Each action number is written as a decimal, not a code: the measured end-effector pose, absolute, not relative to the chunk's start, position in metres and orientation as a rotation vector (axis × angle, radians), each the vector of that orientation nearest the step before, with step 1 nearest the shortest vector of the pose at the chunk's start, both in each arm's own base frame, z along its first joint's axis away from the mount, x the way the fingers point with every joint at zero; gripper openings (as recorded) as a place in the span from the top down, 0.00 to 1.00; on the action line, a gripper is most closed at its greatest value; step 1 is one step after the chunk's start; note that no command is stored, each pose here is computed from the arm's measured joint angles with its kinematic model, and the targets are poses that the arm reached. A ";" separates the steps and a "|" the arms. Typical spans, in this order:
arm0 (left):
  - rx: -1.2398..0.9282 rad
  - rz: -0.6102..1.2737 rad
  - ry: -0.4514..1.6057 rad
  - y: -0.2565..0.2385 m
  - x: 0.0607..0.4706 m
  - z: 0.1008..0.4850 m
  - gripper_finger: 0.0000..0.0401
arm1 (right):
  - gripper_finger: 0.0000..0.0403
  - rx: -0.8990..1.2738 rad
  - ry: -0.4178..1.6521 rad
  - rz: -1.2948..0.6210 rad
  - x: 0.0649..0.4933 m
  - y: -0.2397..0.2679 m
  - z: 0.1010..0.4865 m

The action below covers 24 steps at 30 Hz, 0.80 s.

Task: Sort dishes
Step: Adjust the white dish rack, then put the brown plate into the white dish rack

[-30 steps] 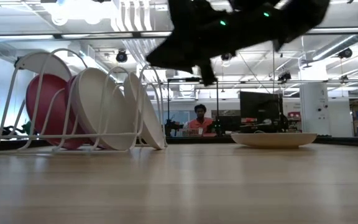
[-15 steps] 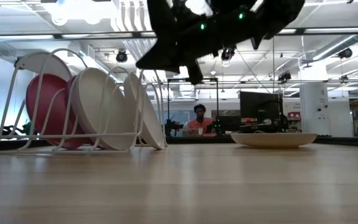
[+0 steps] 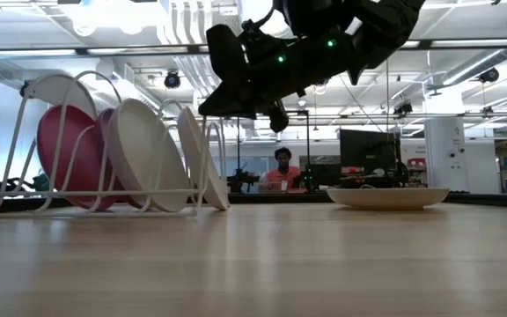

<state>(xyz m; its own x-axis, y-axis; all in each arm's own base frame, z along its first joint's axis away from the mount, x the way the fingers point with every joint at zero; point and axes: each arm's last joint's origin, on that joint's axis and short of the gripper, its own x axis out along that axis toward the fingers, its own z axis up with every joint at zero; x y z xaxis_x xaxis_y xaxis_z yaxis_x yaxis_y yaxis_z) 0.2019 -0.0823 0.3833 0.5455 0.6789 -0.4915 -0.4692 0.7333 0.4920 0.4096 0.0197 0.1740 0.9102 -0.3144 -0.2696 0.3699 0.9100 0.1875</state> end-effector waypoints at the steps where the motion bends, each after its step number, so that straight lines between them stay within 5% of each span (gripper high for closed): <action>1: 0.322 0.695 0.718 -0.082 0.202 0.383 1.00 | 1.00 0.238 0.239 -0.362 0.410 0.017 0.174; 16: 0.335 0.701 0.722 -0.082 0.201 0.382 1.00 | 1.00 0.209 0.289 -0.396 0.408 -0.005 0.171; 24: 0.360 0.725 0.759 -0.080 0.198 0.372 1.00 | 1.00 0.225 0.407 -0.344 0.388 0.023 0.198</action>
<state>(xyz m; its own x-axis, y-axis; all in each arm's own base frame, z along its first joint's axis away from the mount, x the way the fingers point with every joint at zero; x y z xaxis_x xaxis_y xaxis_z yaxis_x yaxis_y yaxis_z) 0.1981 -0.0799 0.3722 0.5032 0.7084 -0.4949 -0.4617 0.7045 0.5390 0.3877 0.0231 0.1982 0.8619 -0.2806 -0.4225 0.3697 0.9178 0.1446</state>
